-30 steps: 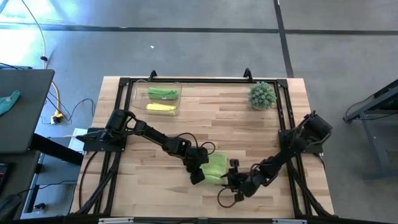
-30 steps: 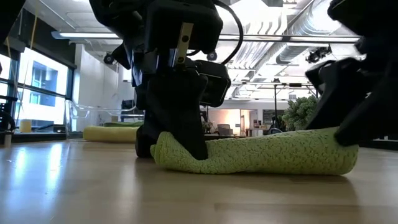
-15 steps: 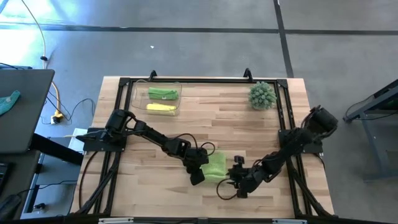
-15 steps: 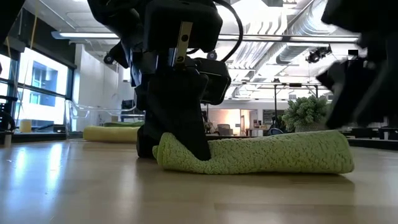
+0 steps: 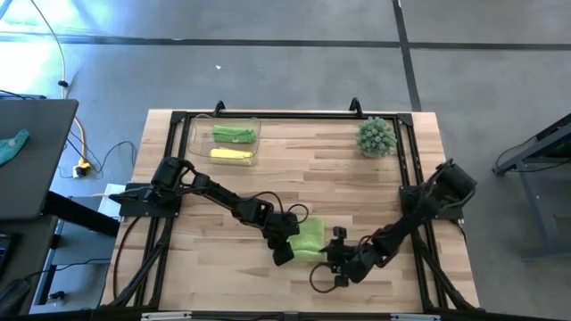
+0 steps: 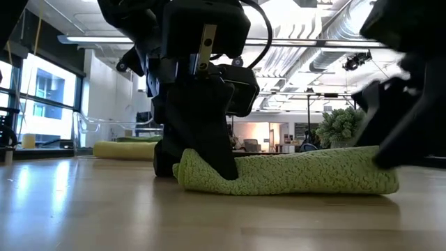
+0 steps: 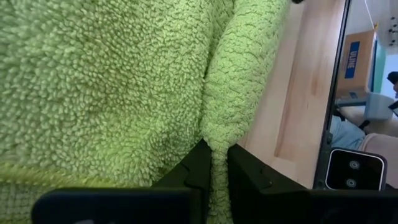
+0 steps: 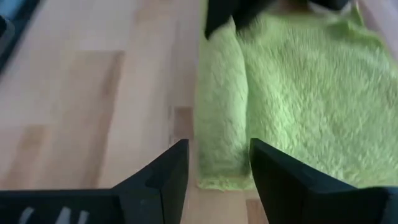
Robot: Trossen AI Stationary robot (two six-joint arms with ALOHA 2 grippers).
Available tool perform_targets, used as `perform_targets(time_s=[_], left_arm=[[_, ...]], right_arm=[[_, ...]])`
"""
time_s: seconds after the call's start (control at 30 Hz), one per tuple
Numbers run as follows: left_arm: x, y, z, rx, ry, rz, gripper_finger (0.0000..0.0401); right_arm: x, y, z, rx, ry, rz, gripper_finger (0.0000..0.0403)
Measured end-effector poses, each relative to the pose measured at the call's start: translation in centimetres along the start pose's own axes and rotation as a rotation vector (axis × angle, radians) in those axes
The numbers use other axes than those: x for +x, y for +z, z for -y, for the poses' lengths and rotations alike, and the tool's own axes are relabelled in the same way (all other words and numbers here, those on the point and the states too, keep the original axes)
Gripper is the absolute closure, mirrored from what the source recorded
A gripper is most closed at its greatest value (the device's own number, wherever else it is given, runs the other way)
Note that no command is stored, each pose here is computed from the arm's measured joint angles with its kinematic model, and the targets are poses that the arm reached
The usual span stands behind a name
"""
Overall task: Roll microfiber towels into tight, uniform cylinder then place into a basket
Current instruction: Roll the light green microfiber cloth
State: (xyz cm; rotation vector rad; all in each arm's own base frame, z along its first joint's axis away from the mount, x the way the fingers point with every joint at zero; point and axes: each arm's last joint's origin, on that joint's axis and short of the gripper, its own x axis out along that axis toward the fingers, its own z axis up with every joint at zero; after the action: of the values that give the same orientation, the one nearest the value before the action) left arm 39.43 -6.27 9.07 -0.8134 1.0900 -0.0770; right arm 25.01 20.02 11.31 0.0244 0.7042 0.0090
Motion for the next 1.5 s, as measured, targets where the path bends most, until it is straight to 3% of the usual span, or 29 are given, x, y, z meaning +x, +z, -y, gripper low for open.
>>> perform_targets(time_s=[0.33,0.53,0.7,0.9,1.03,1.27,1.4,1.5], left_arm=[[0.0,0.0,0.0,0.002,0.001,0.000,0.0370],[0.0,0.0,0.0,0.001,0.001,0.000,0.0370],[0.0,0.0,0.0,0.000,0.001,0.000,0.0370],[0.0,0.0,0.0,-0.001,0.000,0.001,0.0370],[0.0,0.0,0.0,-0.001,-0.001,0.002,0.0370],[0.0,0.0,0.0,-0.006,-0.001,0.005,0.0370],[0.0,0.0,0.0,-0.006,-0.001,0.004,0.0370],[0.0,0.0,0.0,-0.007,-0.001,0.004,0.0370]], right_arm=[[1.6,-0.9,0.8,0.006,-0.033,-0.054,0.0240],[-0.2,0.4,0.7,0.085,0.108,-0.113,0.0240],[-1.6,1.8,0.3,0.181,0.179,-0.055,0.0240],[-1.3,1.5,-0.8,0.047,0.141,0.050,0.0240],[-0.2,0.4,-0.6,0.017,0.081,0.021,0.0240],[-1.1,-0.8,0.4,0.193,0.034,-0.174,0.0240],[-2.4,0.1,-0.1,0.203,0.075,-0.124,0.0240],[-2.9,1.0,-0.9,0.150,0.090,0.004,0.0240]])
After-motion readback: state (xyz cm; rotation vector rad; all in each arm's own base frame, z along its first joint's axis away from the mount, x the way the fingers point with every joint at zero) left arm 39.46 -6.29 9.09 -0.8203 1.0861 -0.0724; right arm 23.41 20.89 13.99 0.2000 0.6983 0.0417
